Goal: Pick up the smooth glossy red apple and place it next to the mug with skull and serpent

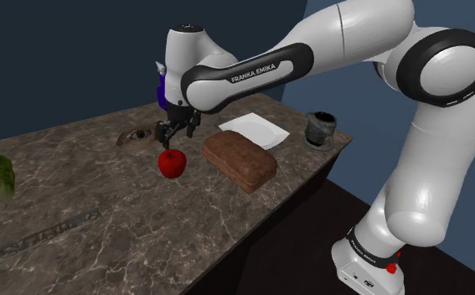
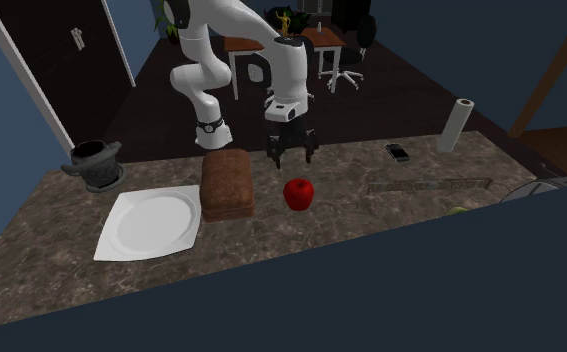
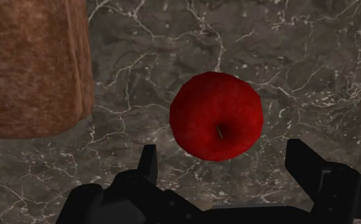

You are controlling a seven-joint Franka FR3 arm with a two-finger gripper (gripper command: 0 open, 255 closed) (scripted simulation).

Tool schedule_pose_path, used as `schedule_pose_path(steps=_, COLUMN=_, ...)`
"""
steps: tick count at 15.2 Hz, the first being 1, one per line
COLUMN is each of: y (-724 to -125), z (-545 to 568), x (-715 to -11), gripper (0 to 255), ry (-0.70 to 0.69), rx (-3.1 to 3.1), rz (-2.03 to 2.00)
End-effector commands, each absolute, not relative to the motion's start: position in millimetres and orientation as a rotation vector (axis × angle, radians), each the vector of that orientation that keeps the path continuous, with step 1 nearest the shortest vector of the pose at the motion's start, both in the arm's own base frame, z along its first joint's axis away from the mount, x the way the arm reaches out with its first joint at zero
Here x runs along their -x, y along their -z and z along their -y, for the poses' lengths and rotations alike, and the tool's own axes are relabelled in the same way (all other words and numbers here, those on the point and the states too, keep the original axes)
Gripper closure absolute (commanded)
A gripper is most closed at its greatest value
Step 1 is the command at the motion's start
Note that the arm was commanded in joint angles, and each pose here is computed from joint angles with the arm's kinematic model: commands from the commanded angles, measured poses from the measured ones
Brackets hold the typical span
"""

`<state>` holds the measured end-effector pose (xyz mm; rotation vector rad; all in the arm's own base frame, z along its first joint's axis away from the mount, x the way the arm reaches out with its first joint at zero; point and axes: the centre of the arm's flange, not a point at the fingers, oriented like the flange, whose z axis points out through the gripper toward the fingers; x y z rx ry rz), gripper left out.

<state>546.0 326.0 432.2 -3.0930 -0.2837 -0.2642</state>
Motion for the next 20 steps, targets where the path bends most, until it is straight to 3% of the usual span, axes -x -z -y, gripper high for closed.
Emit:
schedule_pose_path(steps=1, y=-421, z=-337, x=-551, gripper=0, ry=0.267, rx=3.088, rz=0.292)
schedule_pose_path(steps=8, y=-387, z=-339, x=-557, gripper=0, ry=0.267, rx=3.088, rz=0.292)
schedule_pose_path(steps=16, y=-387, z=-339, x=-557, gripper=0, ry=0.267, rx=3.088, rz=0.292)
schedule_pose_path(steps=17, y=-387, z=-339, x=-557, gripper=255, ry=0.267, rx=3.088, rz=0.292)
schedule_pose_path(steps=20, y=-387, z=-339, x=-557, gripper=255, ry=0.267, rx=3.088, rz=0.292)
